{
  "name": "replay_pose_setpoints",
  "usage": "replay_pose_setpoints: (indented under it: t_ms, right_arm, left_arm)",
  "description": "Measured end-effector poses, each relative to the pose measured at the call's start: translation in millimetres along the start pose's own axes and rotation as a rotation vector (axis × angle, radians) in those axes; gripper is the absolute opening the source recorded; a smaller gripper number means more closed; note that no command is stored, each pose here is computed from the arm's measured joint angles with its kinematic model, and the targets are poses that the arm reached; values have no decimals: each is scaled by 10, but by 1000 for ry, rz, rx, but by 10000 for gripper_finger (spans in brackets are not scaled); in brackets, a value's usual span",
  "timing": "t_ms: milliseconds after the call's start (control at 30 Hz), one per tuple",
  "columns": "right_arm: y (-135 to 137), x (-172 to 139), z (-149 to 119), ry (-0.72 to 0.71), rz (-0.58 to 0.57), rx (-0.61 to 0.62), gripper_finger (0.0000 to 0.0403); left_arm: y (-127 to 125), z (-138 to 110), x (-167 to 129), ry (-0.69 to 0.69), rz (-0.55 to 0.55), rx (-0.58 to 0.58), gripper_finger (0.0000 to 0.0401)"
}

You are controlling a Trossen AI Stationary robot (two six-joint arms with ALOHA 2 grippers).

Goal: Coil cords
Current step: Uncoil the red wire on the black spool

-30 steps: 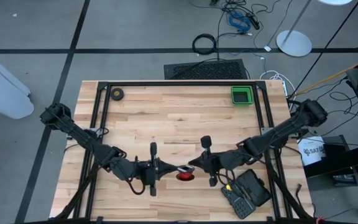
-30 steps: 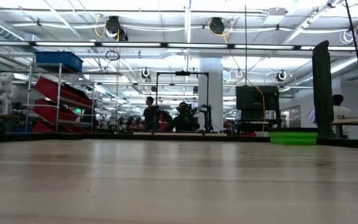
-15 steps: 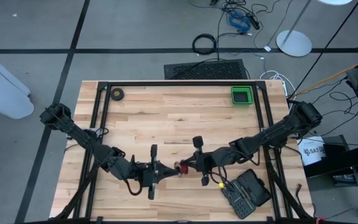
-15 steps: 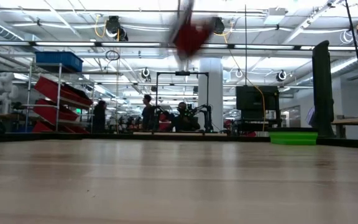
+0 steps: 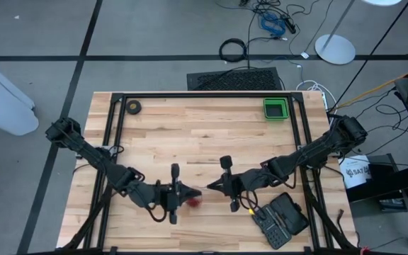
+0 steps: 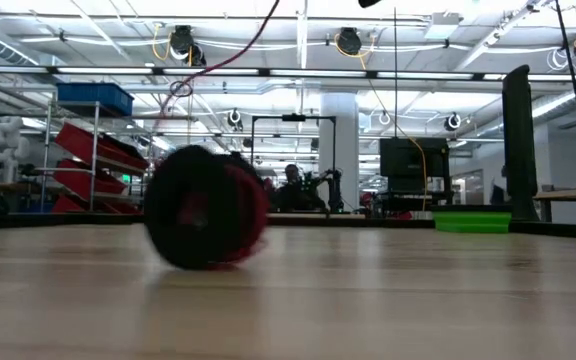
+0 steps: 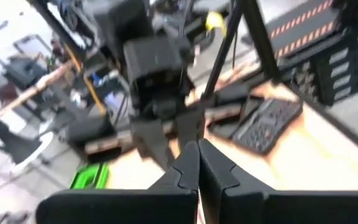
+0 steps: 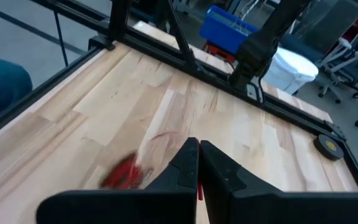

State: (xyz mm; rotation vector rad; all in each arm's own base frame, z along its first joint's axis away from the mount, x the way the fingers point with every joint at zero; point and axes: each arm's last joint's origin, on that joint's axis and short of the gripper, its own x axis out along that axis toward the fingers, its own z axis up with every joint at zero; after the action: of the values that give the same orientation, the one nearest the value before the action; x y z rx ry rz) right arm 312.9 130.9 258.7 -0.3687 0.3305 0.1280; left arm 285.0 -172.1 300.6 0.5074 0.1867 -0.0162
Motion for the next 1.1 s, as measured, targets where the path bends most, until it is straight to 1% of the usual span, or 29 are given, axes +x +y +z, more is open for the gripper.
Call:
replay_pose_setpoints:
  t_ms: [167,233,300,367,500,600,700,833,900,1000,1100]
  right_arm:
    - [-10,4,-34,33,-1,5,0]
    - [-12,4,-39,37,-1,4,0]
    - [-13,5,-39,37,-1,4,0]
    - [-13,5,-39,37,-1,4,0]
    - [-13,5,-40,37,-1,4,0]
    - [-12,4,-43,42,0,3,0]
    - [-12,4,-44,43,1,2,0]
    - [-11,3,-47,45,2,1,0]
    - [-11,3,-46,45,2,1,0]
    - [-11,3,-47,46,2,1,0]
    - [-11,3,-47,47,2,17,0]
  left_arm:
    - [-28,-101,0,90,-27,-50,0]
    - [-60,-142,-14,128,-58,-91,0]
    - [-118,-194,-49,181,-113,-128,1]
    - [-174,-249,-91,241,-158,-129,5]
    - [-234,-356,-163,356,-188,-129,15]
    - [-283,-415,-221,426,-247,-138,18]
    - [-338,-406,-253,429,-303,-155,19]
    - [-494,-412,-213,408,-331,-161,23]
    - [-597,-457,-165,419,-339,-169,34]
    - [-746,-571,-79,461,-343,-165,61]
    - [-863,-704,1,507,-328,-131,93]
